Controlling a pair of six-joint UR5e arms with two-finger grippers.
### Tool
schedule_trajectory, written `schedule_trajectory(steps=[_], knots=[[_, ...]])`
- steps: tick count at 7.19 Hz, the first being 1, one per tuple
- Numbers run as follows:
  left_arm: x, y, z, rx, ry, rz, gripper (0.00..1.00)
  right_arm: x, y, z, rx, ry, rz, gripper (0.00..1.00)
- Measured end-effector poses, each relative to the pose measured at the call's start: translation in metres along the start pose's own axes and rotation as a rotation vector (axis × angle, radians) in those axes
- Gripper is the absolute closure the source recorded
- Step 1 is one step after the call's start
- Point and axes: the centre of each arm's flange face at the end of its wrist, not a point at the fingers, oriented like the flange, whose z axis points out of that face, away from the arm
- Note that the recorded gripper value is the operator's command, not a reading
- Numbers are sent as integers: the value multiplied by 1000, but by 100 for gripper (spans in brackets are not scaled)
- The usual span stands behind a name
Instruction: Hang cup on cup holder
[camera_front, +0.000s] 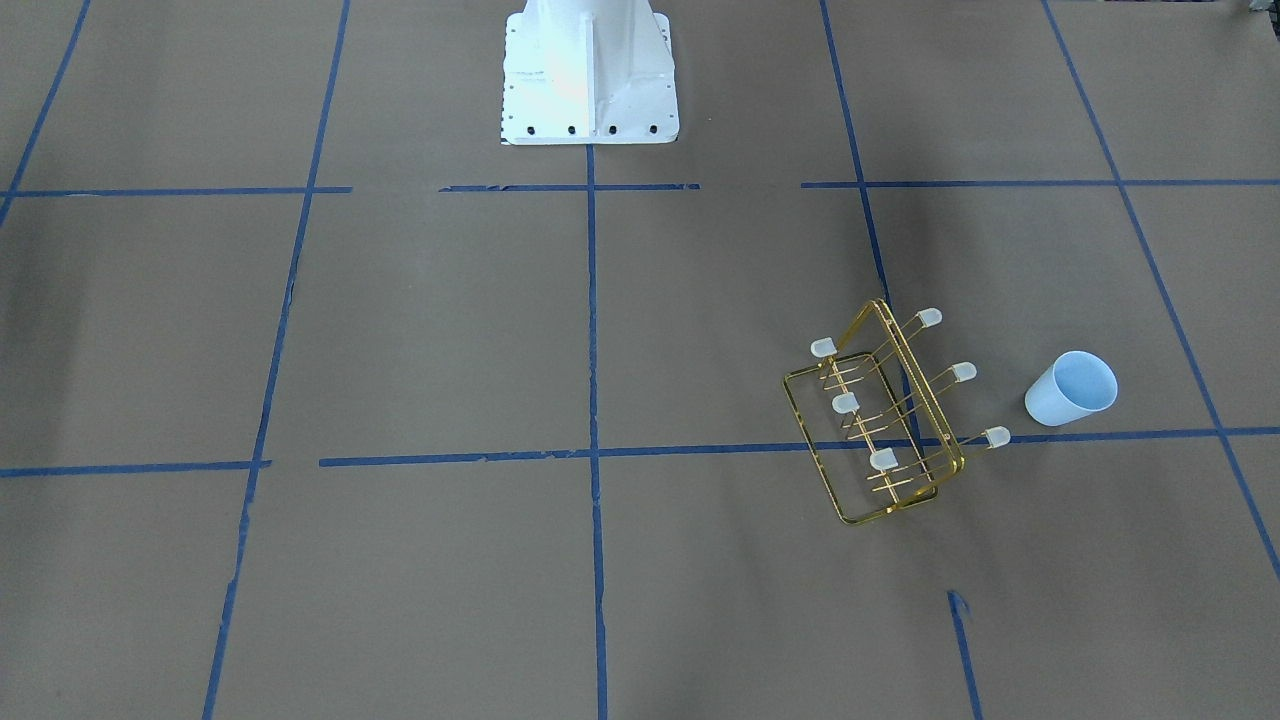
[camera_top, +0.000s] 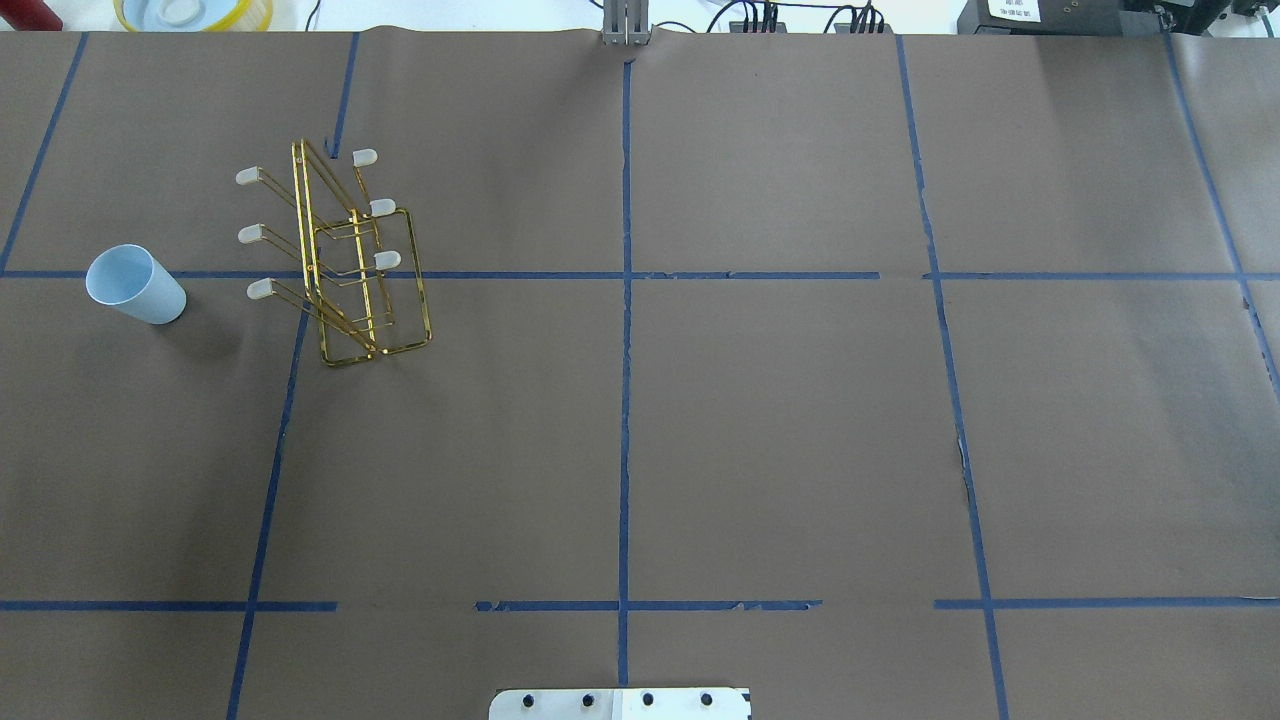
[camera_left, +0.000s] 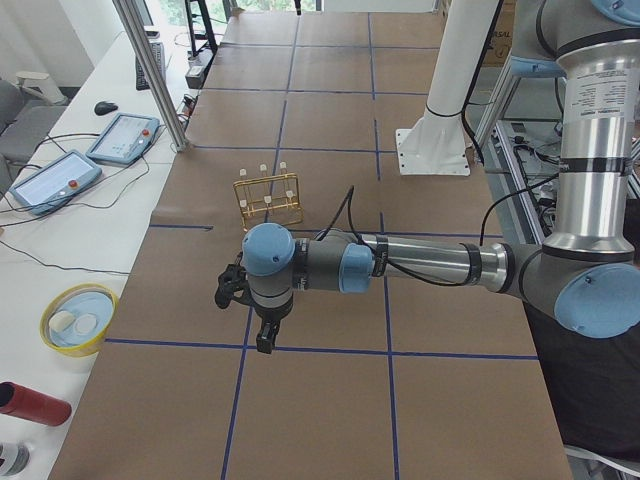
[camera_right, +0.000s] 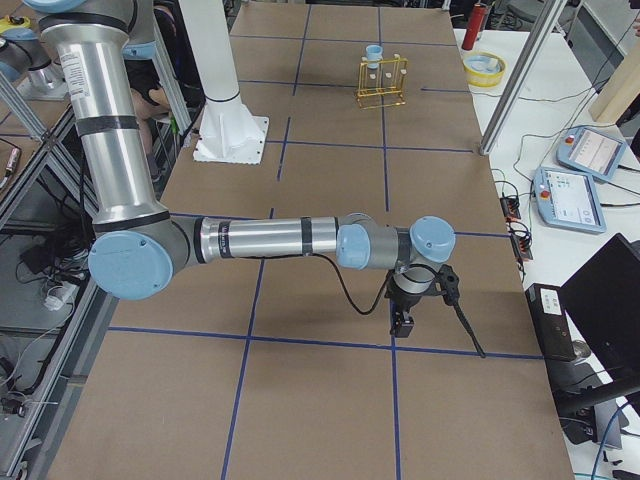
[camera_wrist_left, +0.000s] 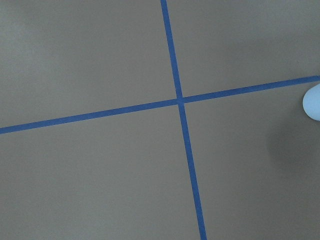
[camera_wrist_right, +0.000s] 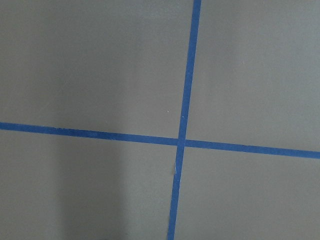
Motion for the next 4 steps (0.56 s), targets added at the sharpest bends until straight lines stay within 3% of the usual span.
schedule_trajectory(steps=[4], knots=[[4,-11,-6,13,-8,11,0,0,0,0,0,0,-1,0]])
